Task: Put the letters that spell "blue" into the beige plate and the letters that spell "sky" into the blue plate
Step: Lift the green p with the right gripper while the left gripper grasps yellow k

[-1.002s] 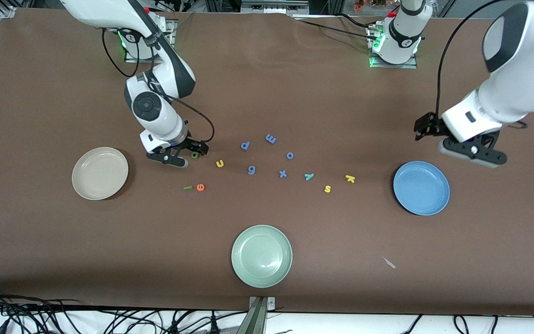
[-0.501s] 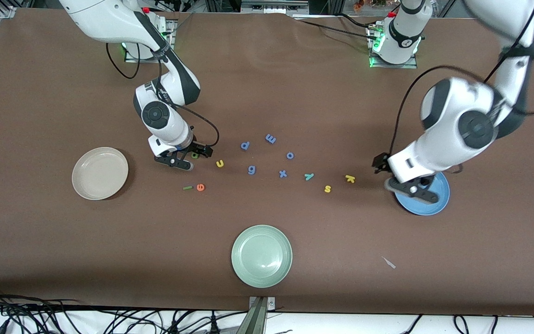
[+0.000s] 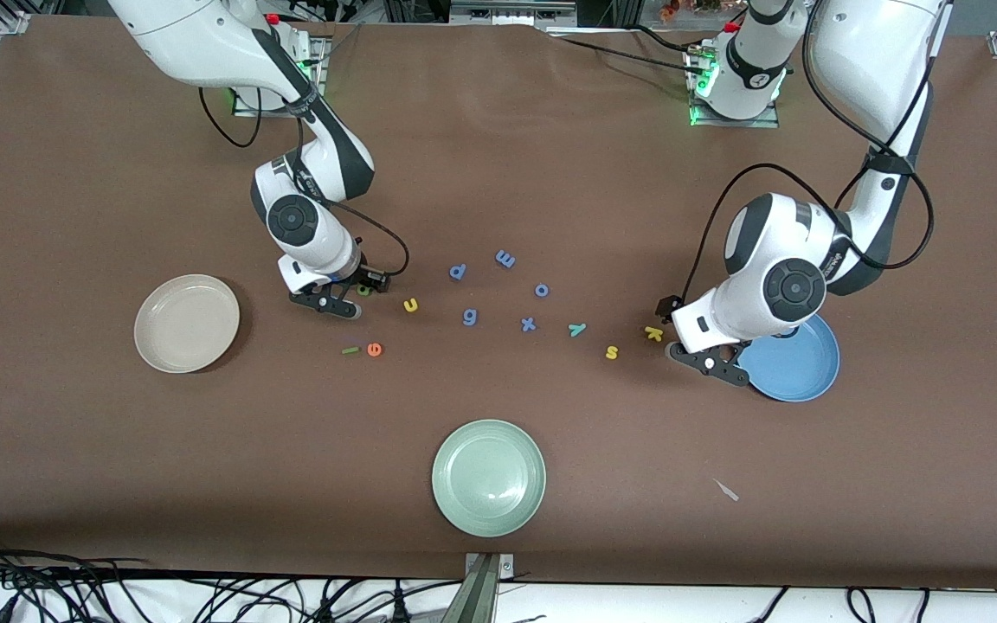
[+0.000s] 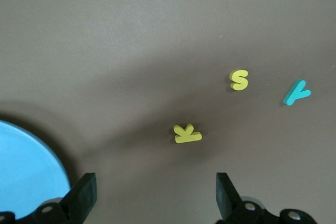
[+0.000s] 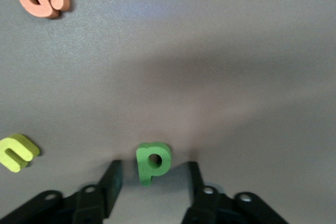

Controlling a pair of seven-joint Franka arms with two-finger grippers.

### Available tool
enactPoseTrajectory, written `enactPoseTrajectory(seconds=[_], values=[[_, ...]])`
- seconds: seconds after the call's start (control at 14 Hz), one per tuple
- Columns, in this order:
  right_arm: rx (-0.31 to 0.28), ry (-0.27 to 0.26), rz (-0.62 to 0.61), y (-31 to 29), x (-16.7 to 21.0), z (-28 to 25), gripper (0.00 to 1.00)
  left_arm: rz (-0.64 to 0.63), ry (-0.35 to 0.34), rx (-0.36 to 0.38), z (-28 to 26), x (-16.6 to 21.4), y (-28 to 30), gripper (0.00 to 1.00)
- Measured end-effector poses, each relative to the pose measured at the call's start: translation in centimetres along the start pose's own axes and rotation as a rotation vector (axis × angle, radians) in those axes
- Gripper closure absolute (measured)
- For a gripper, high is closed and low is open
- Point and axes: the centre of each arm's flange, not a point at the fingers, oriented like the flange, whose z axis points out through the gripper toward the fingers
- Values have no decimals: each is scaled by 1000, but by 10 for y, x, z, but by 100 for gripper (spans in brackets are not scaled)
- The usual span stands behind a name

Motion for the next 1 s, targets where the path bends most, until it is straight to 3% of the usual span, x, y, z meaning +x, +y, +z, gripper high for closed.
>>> enactPoseTrajectory(seconds=[0.21, 0.5, 0.64, 0.79, 1.0], values=[[3, 4, 4, 0, 2, -3, 74, -53, 12, -68, 39, 6, 6, 0], [4, 11, 11, 0, 10, -9, 74, -99, 35, -69, 100, 3, 23, 0], [-38, -15, 2, 5, 30, -28, 74, -99, 28, -67, 107, -1, 26, 0], [-83, -40, -56, 24, 59, -57, 74, -101, 28, -67, 107, -1, 25, 0], [-118, -36, -197, 88, 105, -78, 74, -103, 24, -65, 108, -4, 25, 0]])
